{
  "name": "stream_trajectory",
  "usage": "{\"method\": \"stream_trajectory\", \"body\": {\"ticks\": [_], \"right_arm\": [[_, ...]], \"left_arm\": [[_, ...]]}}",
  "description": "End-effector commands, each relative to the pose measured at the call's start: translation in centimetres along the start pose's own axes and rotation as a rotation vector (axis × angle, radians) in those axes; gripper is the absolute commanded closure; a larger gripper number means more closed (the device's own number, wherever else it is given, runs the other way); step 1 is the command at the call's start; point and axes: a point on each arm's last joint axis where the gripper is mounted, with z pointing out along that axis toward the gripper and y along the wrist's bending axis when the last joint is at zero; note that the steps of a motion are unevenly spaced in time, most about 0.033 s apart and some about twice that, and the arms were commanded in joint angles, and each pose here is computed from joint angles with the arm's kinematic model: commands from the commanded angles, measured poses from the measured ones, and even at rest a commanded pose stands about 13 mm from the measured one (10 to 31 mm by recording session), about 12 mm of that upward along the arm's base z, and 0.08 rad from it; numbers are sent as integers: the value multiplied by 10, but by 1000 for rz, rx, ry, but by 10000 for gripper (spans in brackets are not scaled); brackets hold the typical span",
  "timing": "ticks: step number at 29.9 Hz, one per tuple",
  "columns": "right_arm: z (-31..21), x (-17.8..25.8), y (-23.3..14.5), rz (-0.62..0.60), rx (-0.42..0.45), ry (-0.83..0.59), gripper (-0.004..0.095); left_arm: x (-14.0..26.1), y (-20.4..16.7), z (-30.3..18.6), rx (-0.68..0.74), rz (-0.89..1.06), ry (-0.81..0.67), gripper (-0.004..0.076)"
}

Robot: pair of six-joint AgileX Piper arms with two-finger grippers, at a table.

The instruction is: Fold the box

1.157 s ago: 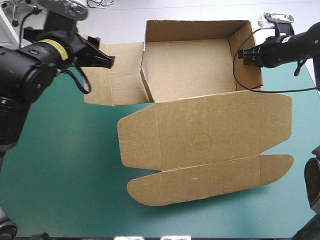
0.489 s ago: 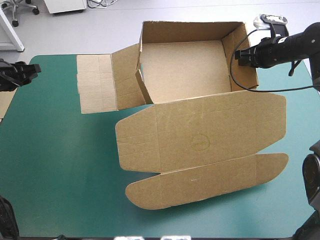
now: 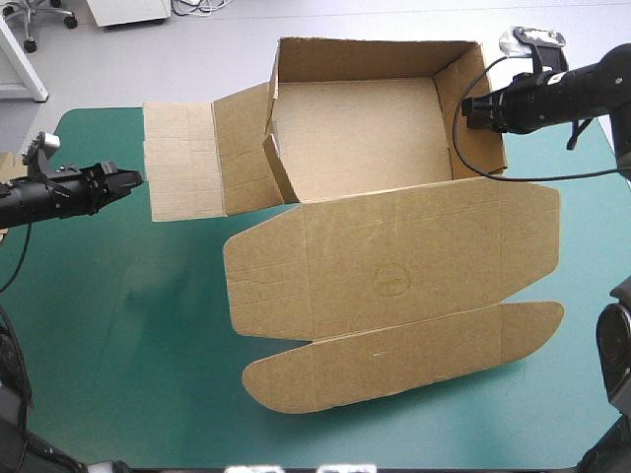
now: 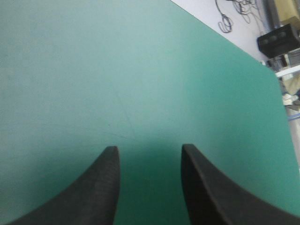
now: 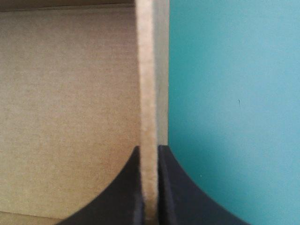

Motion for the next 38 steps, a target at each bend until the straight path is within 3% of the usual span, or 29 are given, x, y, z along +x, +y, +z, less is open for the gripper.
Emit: {"method": "stream_trajectory", "body": {"ticks": [1,5,13,20,31,38], "right_arm": [[-28,-6,21,-6,-67,-91,925],[-29,-6,21,-4,-72,-93,925],[-29,-7,21,-4,-67,-98,925],[-28,-7,18,-4,-36,-94,925],[-28,-6,14,-6,10,-90,925],[-28,-7,13,4,12,-102,925]], "left_arm": [[-10,-13,3,146,6,-65,428],[-4,-14,34,211,4,-9,429],[18,-63,92,382,60,62,430],[17,-90,82,652,12,66,430],[9,-152,70,760,93,78,426],[6,-200,61,763,196,166,345]]}}
